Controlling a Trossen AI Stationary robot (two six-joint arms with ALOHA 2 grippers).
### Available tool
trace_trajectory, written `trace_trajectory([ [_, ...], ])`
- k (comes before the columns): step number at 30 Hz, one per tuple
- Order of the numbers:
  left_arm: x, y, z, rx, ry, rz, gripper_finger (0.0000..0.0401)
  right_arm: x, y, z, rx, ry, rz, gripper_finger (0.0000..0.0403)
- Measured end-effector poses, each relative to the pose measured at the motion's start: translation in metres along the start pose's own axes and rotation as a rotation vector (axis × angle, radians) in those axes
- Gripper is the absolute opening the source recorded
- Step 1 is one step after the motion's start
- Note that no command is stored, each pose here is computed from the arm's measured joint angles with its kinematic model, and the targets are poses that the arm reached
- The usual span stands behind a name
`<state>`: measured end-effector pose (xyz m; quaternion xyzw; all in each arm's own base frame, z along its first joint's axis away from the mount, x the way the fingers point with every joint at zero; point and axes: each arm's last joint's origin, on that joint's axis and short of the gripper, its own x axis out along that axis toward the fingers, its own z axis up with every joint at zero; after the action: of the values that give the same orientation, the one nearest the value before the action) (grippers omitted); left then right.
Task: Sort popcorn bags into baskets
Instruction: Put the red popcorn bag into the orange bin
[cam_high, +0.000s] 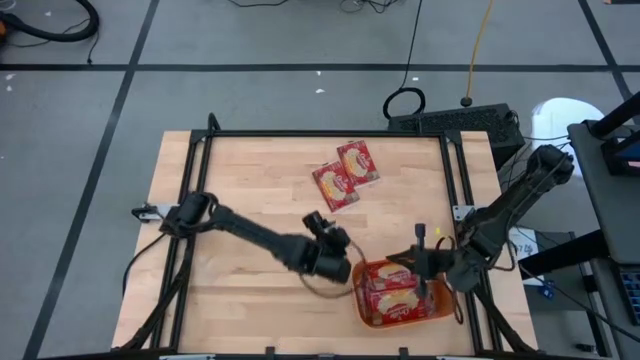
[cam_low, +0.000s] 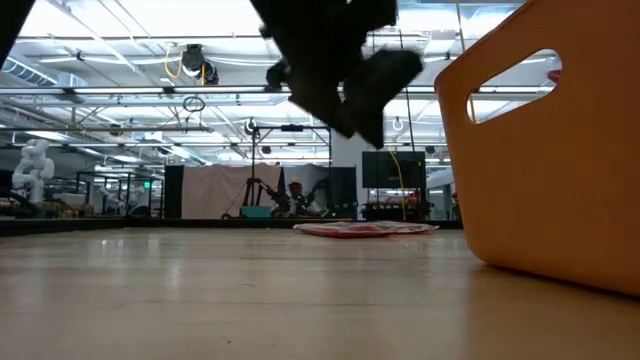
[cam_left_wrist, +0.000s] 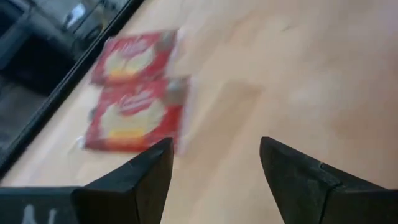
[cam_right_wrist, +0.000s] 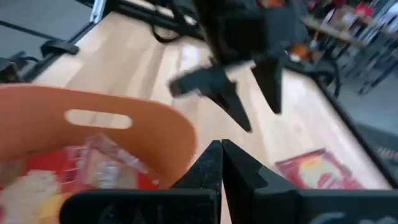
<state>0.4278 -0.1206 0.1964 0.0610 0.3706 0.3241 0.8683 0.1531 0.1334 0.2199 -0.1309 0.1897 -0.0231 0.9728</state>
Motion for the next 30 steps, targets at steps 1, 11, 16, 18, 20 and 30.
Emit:
trace_trajectory([
  [1,0.007,0.007,0.001,0.01,0.026,0.017,0.0243,0.002,-0.001,-0.004,-0.016,-0.019,-0.005,0.0],
  [11,0.081,0.073,0.006,0.019,0.206,0.047,0.0243,0.014,-0.011,-0.027,-0.091,-0.153,-0.072,0.0],
  [16,0.104,0.084,0.005,-0.039,0.184,-0.038,0.0243,0.014,-0.011,-0.031,-0.079,-0.17,-0.066,0.0],
  [18,0.111,0.083,0.002,-0.022,0.154,-0.096,0.0243,0.014,-0.011,-0.031,-0.059,-0.17,-0.064,0.0],
  [20,0.115,0.082,-0.003,-0.012,0.135,-0.123,0.0243,0.014,-0.011,-0.031,-0.036,-0.171,-0.062,0.0],
  [30,0.122,0.073,-0.026,0.006,0.063,-0.149,0.0243,0.014,-0.011,-0.031,0.073,-0.174,-0.05,0.0],
])
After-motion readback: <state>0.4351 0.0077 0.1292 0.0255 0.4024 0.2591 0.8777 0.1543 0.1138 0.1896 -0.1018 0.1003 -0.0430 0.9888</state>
